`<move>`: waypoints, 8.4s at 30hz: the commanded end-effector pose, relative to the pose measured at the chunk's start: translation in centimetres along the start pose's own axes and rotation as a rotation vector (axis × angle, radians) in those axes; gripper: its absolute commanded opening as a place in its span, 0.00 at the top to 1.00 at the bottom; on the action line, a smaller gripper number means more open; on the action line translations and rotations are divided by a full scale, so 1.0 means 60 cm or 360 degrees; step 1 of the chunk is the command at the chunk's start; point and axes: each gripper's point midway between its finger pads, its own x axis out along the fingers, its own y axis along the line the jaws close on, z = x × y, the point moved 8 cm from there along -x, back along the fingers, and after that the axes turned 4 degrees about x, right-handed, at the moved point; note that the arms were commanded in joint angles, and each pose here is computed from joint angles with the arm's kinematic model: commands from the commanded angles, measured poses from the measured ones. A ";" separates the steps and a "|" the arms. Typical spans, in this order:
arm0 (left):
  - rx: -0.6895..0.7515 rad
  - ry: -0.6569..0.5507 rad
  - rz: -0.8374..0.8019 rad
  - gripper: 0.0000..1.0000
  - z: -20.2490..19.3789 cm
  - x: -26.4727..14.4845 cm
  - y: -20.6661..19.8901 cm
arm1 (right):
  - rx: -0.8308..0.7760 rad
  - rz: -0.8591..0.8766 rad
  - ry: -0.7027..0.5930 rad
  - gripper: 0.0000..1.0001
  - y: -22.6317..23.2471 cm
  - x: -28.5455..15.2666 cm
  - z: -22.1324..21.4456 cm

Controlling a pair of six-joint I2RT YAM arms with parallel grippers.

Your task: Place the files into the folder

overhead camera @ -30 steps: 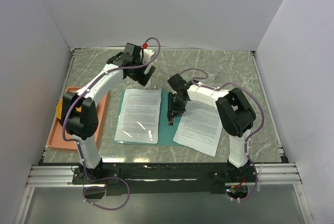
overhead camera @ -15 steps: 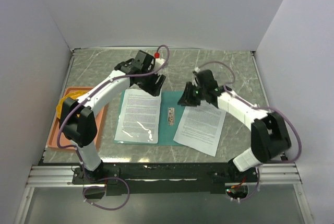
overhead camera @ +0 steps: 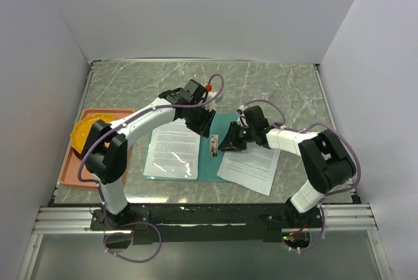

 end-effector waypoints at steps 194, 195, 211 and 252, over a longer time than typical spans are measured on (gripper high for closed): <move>0.0163 -0.0280 0.0052 0.96 0.032 -0.002 0.024 | 0.0171 -0.0627 -0.0062 1.00 -0.094 0.118 -0.134; 0.0134 -0.0299 0.0073 0.95 0.036 -0.010 0.040 | 0.0167 -0.0626 -0.0070 1.00 -0.092 0.116 -0.132; 0.0027 0.0033 0.0677 0.89 -0.100 0.042 0.173 | -0.0165 -0.0314 -0.0347 0.99 0.011 0.064 -0.068; 0.0087 0.0159 0.0662 0.94 -0.165 0.043 0.169 | -0.0224 0.0208 -0.0629 1.00 0.137 0.135 0.038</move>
